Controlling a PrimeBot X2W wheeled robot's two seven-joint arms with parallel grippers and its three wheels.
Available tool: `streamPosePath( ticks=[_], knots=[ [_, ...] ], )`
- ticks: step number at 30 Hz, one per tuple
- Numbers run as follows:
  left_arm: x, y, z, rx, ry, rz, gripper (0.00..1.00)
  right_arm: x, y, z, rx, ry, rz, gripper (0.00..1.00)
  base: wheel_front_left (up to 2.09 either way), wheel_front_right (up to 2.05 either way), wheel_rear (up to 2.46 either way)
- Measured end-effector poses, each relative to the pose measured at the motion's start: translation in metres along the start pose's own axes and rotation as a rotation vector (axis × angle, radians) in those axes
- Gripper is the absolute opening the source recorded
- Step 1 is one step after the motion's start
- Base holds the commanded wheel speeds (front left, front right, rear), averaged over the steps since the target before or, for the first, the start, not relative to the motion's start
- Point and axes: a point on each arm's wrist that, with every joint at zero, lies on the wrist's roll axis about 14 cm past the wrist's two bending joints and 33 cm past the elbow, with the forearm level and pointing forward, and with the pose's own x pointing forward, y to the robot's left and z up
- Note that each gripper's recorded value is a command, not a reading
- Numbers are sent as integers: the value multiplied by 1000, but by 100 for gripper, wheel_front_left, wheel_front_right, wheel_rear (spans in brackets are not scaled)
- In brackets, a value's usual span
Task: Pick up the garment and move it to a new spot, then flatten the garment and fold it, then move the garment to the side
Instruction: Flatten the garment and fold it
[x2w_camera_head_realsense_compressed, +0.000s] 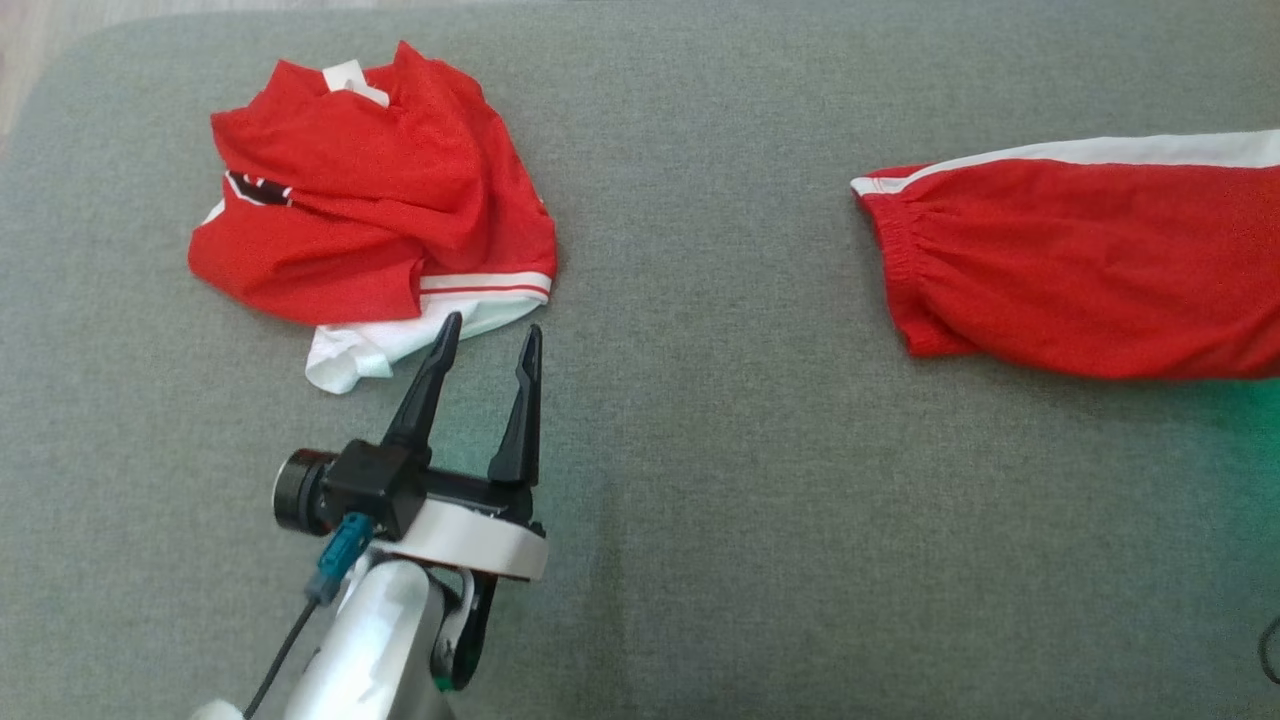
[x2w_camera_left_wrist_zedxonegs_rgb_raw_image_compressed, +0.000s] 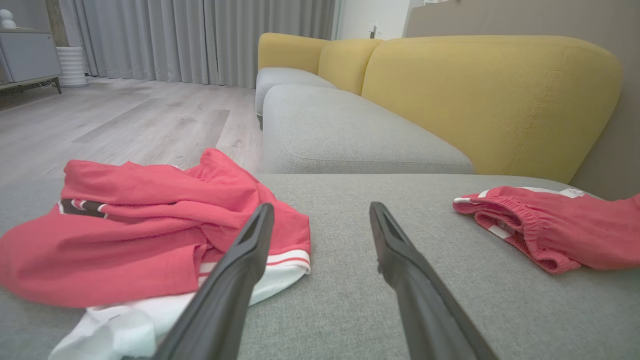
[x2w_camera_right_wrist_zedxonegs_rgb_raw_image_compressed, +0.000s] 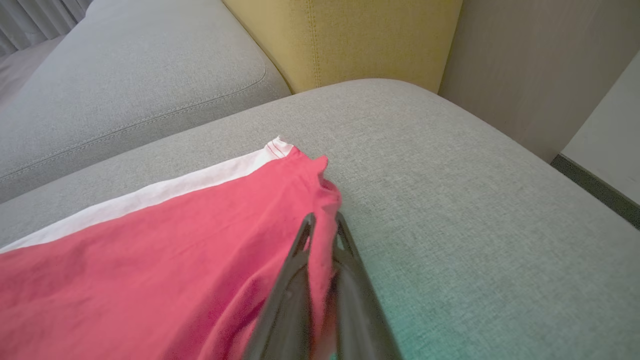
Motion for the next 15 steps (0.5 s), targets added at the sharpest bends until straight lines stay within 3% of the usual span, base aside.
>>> streamPosePath(
  ticks=[10,15],
  knots=[
    [-8,1,4,12,-6,9,100,-7,30,18,19,-91,58,0,0,0,0],
    [-14,-1,6,15,-12,6,100,-18,64,40,17,-181,151,0,0,0,0]
  ],
)
